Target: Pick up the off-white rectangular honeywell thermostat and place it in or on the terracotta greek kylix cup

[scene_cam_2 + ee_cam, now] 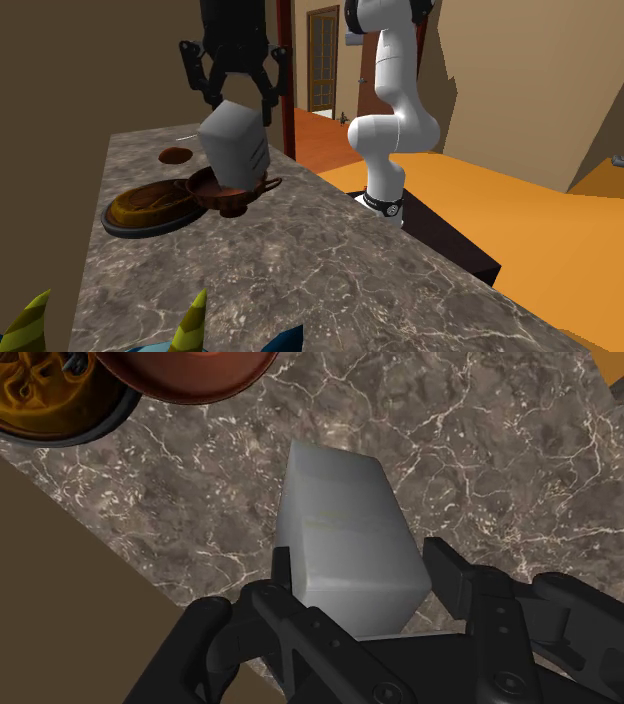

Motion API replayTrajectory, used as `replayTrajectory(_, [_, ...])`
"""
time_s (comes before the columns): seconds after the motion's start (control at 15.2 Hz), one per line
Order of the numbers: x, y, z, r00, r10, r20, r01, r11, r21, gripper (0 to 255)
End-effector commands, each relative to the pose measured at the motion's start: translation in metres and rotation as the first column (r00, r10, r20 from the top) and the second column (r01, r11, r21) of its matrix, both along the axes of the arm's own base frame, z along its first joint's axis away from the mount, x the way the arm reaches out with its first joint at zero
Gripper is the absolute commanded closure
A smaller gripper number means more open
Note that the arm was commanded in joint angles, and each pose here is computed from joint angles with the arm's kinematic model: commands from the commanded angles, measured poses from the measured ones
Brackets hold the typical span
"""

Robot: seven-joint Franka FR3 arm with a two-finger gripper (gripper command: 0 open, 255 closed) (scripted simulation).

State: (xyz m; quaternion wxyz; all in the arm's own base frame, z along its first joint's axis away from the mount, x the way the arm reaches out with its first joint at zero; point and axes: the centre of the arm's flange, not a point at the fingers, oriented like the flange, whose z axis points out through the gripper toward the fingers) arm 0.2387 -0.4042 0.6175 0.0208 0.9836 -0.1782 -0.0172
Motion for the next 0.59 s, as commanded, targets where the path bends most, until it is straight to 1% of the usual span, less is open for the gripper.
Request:
replayTrajectory(0.0, [-0.027,-0.006,0.004,1.000,0.001,0.000,-0.001,1.000,0.000,255])
replayTrajectory(0.53, [-0.131,-0.022,0.014,1.000,0.001,0.000,-0.001,1.000,0.000,255])
